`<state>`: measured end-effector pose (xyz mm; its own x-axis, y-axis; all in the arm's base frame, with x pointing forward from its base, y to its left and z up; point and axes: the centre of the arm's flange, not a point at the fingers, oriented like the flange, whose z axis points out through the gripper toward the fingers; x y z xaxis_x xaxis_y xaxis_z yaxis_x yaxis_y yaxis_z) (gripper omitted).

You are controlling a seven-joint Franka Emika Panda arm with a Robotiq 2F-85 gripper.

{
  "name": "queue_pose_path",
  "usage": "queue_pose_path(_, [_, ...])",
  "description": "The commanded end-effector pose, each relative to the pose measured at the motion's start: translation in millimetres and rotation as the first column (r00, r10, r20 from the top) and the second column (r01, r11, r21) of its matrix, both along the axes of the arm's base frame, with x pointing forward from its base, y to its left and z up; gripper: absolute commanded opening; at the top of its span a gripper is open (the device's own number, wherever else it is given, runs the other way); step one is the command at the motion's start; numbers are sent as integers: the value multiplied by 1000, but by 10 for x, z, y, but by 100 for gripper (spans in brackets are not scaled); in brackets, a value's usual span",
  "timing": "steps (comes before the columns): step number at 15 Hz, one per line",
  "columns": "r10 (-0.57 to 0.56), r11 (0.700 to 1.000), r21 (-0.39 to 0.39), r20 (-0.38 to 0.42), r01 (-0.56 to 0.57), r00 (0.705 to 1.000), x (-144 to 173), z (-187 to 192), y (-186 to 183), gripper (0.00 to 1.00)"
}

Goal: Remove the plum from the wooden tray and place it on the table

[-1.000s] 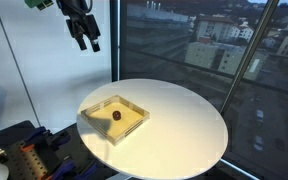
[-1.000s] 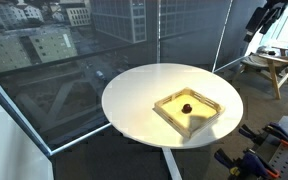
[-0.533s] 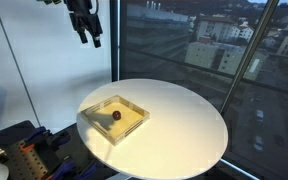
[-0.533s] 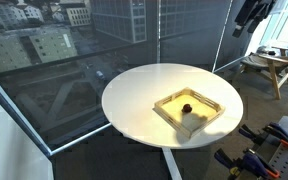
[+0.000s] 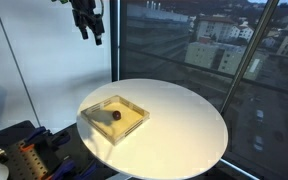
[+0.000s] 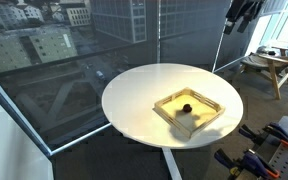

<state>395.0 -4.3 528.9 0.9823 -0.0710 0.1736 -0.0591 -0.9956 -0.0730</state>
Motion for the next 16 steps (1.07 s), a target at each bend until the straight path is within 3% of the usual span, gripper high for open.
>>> queue_pose_path(1, [25, 999, 33, -32, -24, 999, 165, 118, 3, 100])
queue_pose_path(16, [25, 1000, 10, -78, -24, 997, 635, -131, 138, 100])
